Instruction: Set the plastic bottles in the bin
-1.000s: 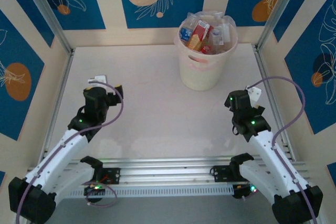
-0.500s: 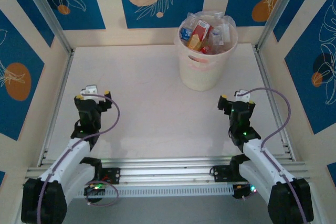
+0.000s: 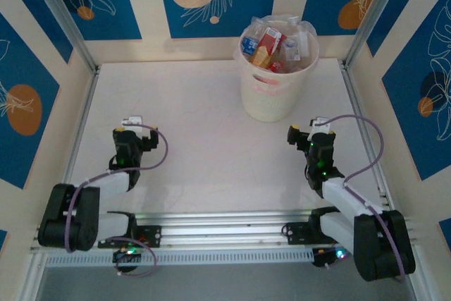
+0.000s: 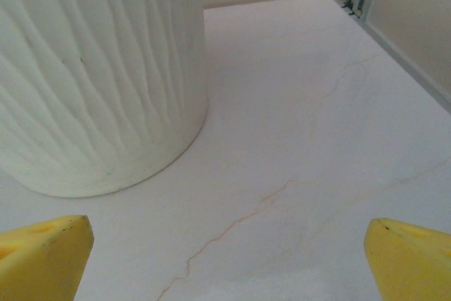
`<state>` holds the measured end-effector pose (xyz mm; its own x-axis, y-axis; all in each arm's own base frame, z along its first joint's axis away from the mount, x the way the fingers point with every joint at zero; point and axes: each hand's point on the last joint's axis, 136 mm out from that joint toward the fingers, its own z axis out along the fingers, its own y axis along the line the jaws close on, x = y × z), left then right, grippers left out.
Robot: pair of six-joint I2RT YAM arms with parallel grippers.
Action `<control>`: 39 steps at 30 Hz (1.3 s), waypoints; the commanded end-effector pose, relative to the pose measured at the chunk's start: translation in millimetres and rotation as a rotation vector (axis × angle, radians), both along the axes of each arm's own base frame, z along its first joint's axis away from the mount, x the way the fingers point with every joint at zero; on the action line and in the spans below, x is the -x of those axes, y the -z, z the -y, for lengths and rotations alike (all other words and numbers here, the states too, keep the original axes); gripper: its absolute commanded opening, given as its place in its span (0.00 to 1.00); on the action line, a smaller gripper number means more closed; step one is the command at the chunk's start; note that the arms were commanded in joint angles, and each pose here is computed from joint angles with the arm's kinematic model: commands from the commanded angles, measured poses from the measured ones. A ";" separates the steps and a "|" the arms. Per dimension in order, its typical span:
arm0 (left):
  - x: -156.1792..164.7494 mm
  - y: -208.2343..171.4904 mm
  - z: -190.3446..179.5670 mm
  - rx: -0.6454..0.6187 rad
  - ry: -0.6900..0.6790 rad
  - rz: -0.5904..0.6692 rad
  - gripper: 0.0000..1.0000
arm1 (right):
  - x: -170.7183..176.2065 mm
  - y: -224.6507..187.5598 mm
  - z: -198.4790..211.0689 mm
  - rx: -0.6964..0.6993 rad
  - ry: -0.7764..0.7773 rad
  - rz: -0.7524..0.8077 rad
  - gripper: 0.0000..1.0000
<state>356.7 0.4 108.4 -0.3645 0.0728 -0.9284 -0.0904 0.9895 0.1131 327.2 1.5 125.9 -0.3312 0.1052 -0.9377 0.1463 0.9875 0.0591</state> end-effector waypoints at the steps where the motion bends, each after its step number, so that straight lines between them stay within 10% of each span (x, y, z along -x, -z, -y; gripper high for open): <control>1: -13.2 -13.2 4.7 0.015 0.035 0.077 1.00 | -11.3 -16.0 -4.8 0.002 -0.031 0.072 0.99; 28: -38.5 19.4 19.1 0.027 0.119 -0.014 1.00 | -61.2 14.8 -45.1 0.077 -0.268 0.033 0.99; 39: -38.3 19.5 19.1 0.028 0.119 -0.013 1.00 | -66.4 31.9 -27.5 -0.105 -0.305 -0.034 0.99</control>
<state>386.7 -19.8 75.5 -0.4090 0.0937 -0.9077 0.0239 0.9955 0.0919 385.7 26.3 79.9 -0.4131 0.0476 -0.9094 -0.1282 0.9856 0.1099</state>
